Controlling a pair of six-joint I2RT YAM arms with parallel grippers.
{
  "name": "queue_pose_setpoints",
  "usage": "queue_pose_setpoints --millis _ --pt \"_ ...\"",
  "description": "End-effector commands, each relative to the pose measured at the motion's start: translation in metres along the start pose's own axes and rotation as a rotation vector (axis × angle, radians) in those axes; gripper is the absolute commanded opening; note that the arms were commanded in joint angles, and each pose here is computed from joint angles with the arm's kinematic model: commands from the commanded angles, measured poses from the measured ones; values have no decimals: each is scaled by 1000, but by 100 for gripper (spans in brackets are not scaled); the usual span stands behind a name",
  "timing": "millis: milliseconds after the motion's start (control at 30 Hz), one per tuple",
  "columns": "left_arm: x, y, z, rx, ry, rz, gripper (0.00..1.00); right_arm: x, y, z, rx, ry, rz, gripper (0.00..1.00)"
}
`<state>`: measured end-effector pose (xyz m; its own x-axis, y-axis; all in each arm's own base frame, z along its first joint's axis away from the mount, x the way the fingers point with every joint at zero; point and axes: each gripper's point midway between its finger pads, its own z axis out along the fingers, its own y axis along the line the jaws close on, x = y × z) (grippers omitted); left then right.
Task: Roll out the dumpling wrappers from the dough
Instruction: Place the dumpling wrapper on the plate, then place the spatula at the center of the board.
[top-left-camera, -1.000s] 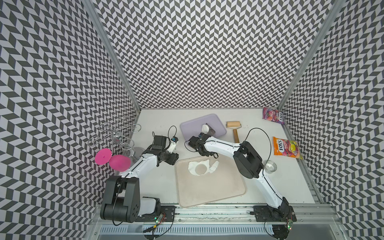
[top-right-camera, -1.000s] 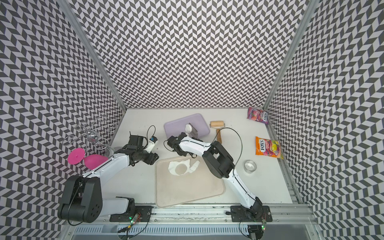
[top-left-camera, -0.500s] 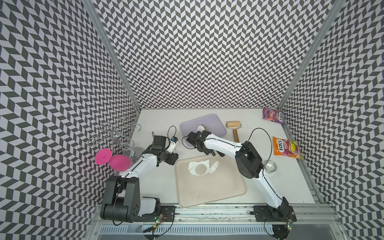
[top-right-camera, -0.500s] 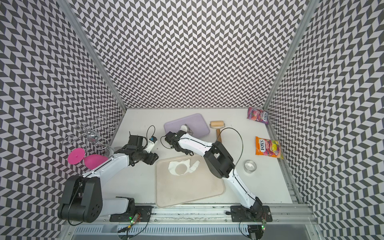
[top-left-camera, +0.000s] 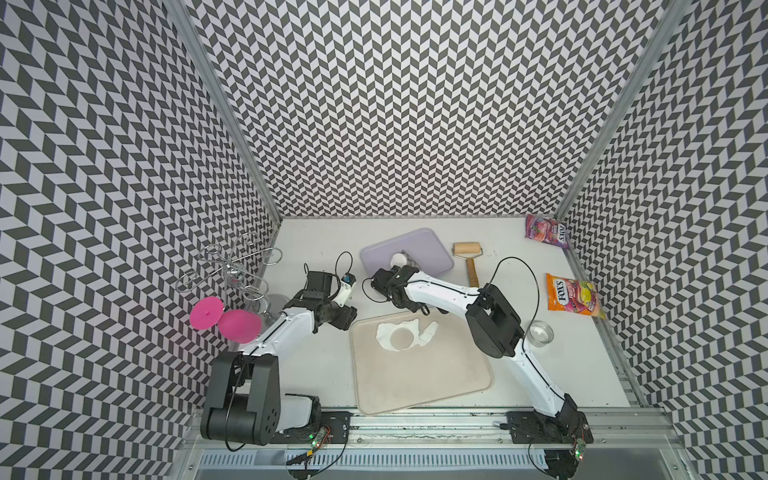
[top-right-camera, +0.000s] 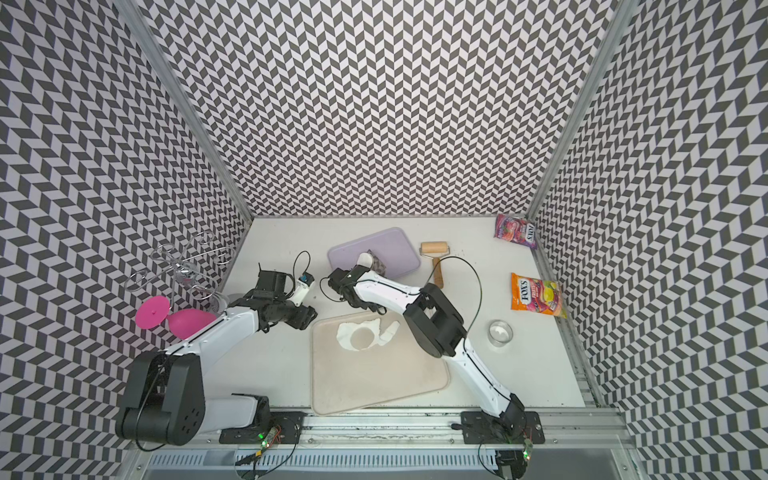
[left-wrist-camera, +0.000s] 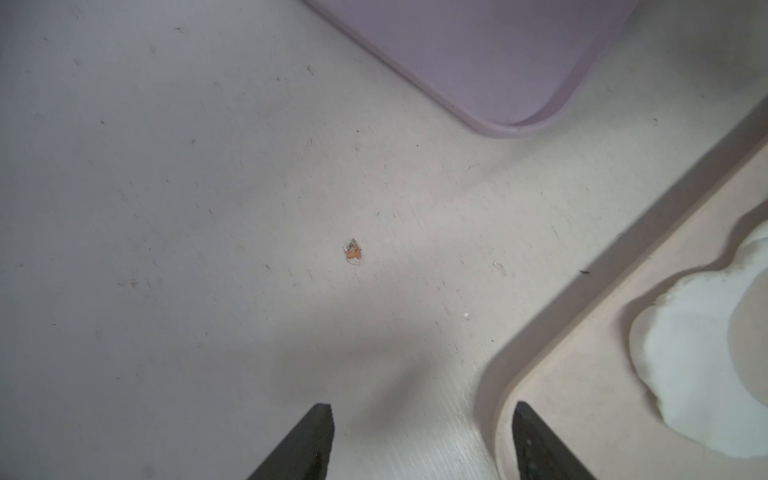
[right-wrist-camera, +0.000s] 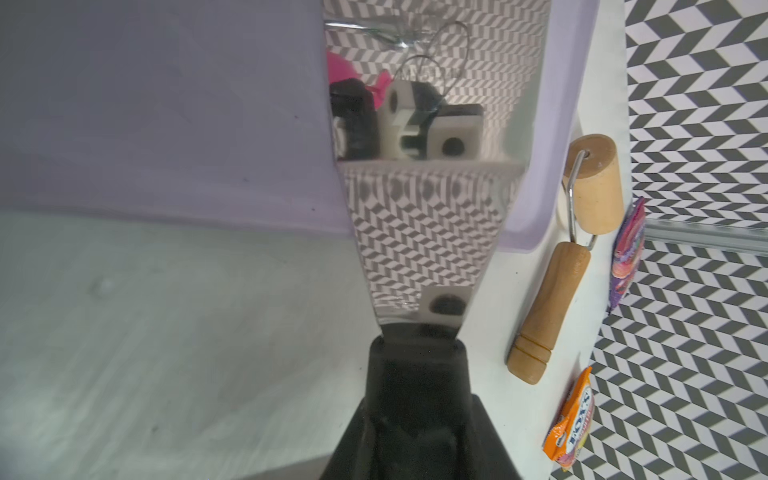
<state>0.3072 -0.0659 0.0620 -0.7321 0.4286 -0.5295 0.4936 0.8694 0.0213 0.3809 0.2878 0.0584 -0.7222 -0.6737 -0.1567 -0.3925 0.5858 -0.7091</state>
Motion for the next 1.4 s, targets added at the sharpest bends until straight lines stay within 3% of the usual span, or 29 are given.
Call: queue_pose_setpoints --millis 0,400,900,1067,1167,1367 --pt "-4 0 -4 0 -32 -3 71 -6 -15 -3 129 -43 0 0" --pt "-5 1 -5 -2 -33 -4 71 -2 -25 -1 227 -46 -29 0" --pt "-5 1 -5 -2 -34 -3 71 9 -55 11 256 15 52 0" --pt "-4 1 -4 0 -32 -2 71 10 -75 8 266 29 136 0" --pt "-5 0 -5 0 -34 -2 71 4 -89 -1 220 16 230 0" --pt "-5 0 -6 -1 -40 -2 71 8 -117 -14 -35 -20 453 0"
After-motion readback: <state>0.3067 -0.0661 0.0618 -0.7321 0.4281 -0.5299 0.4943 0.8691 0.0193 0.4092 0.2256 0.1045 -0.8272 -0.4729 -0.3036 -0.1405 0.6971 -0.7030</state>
